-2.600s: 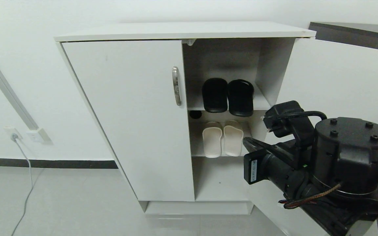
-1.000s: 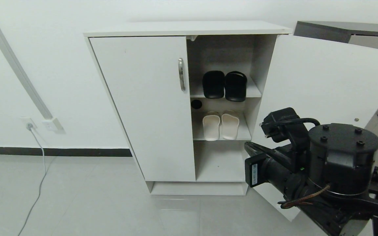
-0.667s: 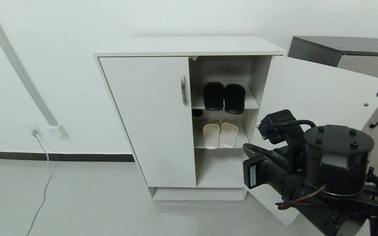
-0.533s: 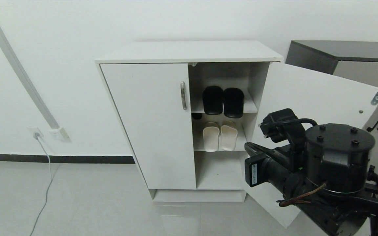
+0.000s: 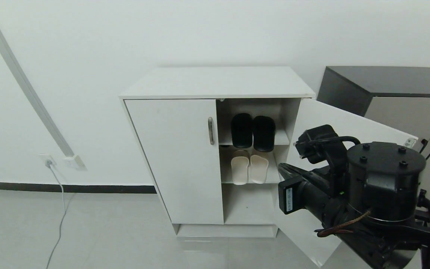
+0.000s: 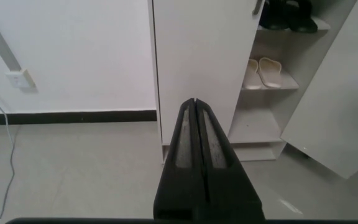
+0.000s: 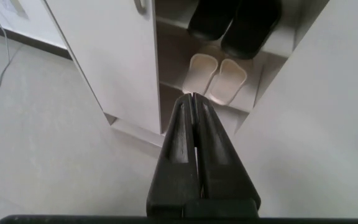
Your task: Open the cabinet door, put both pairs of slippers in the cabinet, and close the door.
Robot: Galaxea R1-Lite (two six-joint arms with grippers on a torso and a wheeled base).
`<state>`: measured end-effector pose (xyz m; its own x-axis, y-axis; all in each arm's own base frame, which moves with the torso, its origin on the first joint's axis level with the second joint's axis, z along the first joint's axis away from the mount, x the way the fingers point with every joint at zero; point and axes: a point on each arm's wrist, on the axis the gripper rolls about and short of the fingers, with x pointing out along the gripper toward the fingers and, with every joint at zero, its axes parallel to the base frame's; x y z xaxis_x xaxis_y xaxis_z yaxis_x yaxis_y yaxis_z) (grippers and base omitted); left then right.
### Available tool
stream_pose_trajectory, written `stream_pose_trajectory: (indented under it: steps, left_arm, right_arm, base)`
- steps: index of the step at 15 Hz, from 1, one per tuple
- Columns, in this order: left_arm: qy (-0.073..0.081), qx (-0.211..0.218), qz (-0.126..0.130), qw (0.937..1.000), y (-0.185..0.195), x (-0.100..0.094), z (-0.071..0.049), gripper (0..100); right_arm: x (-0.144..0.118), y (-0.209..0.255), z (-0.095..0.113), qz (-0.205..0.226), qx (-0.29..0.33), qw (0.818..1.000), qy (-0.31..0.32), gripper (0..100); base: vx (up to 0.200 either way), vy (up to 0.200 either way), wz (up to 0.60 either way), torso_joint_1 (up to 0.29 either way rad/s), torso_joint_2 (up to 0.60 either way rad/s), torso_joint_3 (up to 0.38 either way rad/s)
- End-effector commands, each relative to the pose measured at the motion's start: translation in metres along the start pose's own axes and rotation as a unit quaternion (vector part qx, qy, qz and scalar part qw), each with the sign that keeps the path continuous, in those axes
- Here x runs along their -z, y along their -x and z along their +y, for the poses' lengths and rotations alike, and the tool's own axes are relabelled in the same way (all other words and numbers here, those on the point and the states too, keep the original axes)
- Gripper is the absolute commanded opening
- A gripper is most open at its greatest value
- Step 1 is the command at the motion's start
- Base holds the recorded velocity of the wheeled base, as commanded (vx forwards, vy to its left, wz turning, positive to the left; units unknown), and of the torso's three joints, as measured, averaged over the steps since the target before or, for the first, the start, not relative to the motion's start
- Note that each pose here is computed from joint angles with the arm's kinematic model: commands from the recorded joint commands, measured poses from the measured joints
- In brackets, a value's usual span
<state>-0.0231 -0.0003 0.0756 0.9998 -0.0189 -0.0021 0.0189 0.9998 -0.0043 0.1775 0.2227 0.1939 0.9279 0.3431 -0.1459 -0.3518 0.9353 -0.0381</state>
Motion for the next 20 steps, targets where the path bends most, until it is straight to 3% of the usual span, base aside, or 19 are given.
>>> stream_pose_trajectory:
  steps: [1,14,20]
  left_arm:
    - [0.0,0.0,0.0,1.0,-0.0001,-0.0001,0.0,0]
    - [0.0,0.0,0.0,1.0,-0.0001,-0.0001,0.0,0]
    - [0.0,0.0,0.0,1.0,-0.0001,-0.0001,0.0,0]
  right_arm:
    - [0.0007,-0.0004,0.0004,0.001,0.0,1.0,0.001,0]
    - [0.0047,-0.0024,-0.0006,0.008,0.003,1.0,0.007,0]
    - [0.0081,-0.0048,-0.0037,0.013,0.005,1.0,0.015,0]
  base:
    - [0.0,0.0,0.0,0.163,-0.5,-0.32]
    - [0.0,0.0,0.0,0.218,-0.53,-0.319]
    - [0.0,0.0,-0.1,0.027,-0.06,-0.032]
